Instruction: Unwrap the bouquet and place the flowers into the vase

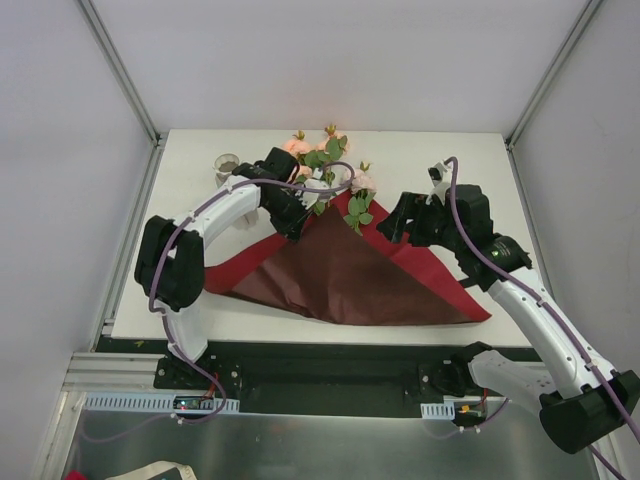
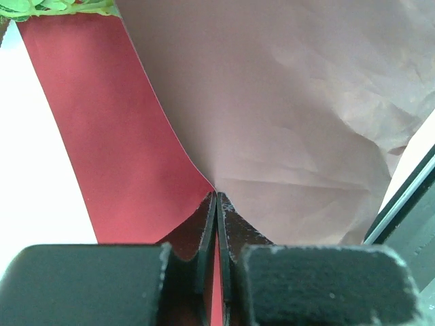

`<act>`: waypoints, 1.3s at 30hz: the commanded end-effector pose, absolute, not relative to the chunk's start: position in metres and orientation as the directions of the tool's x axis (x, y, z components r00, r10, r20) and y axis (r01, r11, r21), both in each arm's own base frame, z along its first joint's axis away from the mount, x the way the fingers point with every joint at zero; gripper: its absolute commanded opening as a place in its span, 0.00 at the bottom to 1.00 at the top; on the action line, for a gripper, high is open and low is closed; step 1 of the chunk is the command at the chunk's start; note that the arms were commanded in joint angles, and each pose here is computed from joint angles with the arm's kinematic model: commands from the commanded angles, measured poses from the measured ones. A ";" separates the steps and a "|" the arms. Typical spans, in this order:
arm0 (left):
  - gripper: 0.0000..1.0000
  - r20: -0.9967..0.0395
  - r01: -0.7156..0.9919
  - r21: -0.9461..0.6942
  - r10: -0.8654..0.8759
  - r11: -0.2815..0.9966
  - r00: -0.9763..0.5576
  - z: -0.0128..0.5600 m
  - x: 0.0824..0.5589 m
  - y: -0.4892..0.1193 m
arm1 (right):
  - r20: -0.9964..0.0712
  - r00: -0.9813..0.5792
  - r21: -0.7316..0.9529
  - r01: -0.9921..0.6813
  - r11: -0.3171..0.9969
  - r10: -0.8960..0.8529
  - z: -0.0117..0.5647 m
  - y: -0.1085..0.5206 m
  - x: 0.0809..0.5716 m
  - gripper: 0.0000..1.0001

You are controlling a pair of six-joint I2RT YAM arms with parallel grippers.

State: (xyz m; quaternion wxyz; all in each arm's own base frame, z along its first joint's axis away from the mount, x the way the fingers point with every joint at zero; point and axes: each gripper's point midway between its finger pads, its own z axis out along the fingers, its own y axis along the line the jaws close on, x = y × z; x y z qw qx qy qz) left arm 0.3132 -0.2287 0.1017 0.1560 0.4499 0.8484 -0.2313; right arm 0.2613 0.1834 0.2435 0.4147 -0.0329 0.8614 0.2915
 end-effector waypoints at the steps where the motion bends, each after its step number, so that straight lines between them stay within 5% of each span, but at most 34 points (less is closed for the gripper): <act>1: 0.00 -0.532 0.853 -0.211 0.676 0.478 -0.510 0.129 0.306 -0.234 | -0.757 -0.613 0.502 -0.326 0.801 0.225 0.268 0.186 0.263 0.79; 16: 0.00 -0.655 0.927 -0.129 0.671 0.353 -0.347 0.189 0.231 -0.246 | -0.768 -0.593 0.480 -0.280 0.831 0.244 0.275 0.159 0.293 0.75; 25: 0.00 -0.693 0.956 -0.289 0.677 0.055 -0.248 0.214 0.109 -0.230 | -0.737 -0.638 0.515 -0.316 0.797 0.223 0.270 0.178 0.314 0.70; 33: 0.00 -0.655 0.897 -0.365 0.753 -0.249 -0.057 0.214 0.016 -0.196 | -0.712 -0.702 0.465 -0.451 0.762 0.018 0.242 0.245 0.276 0.62; 37: 0.25 -0.640 0.880 -0.375 0.768 -0.290 -0.020 0.211 0.007 -0.184 | -0.660 -0.746 0.472 -0.508 0.721 -0.094 0.213 0.270 0.226 0.57; 39: 0.57 -0.646 0.888 -0.345 0.763 -0.303 0.010 0.216 0.009 -0.182 | -0.639 -0.760 0.465 -0.508 0.725 -0.122 0.198 0.274 0.204 0.56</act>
